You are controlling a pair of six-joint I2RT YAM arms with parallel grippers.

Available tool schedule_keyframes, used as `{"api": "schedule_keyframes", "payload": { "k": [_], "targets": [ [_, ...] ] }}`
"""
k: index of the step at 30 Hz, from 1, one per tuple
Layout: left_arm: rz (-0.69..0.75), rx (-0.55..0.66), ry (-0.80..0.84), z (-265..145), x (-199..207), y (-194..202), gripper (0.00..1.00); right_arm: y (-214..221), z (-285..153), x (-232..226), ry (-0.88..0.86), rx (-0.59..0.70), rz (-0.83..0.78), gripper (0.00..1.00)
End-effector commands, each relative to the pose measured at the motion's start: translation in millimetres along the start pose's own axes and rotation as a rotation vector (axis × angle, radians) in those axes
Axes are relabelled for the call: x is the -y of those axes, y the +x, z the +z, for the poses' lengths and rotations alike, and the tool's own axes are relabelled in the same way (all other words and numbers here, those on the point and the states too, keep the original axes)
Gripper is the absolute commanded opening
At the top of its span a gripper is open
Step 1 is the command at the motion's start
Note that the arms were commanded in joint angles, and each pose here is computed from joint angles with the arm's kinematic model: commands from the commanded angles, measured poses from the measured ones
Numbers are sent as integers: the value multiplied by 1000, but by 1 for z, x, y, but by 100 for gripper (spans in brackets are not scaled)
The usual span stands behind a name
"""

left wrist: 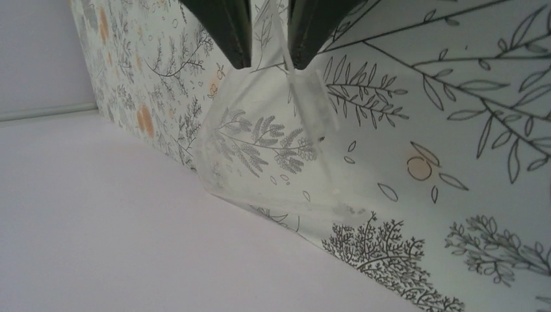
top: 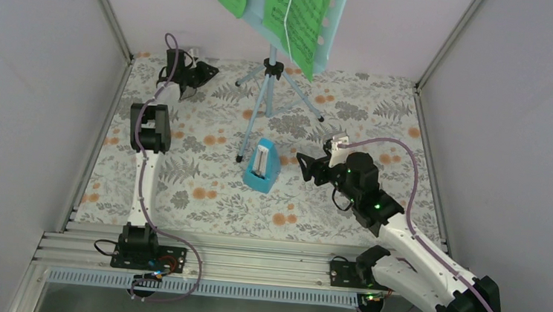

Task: Pack up the instrument practice props

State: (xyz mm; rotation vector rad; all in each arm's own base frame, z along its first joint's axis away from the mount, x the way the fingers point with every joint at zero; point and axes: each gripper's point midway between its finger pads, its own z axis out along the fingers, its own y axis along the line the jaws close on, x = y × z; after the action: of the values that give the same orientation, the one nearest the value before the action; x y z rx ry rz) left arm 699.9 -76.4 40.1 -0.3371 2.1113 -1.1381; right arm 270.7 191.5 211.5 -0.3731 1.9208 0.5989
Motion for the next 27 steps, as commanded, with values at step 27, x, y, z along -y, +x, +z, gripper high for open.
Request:
{"api": "schedule_keyframes", "payload": {
  "k": [27],
  "targets": [
    [301,434,65,-223,154,35,2,-25,-15,10,68,72,55,99]
  ]
}}
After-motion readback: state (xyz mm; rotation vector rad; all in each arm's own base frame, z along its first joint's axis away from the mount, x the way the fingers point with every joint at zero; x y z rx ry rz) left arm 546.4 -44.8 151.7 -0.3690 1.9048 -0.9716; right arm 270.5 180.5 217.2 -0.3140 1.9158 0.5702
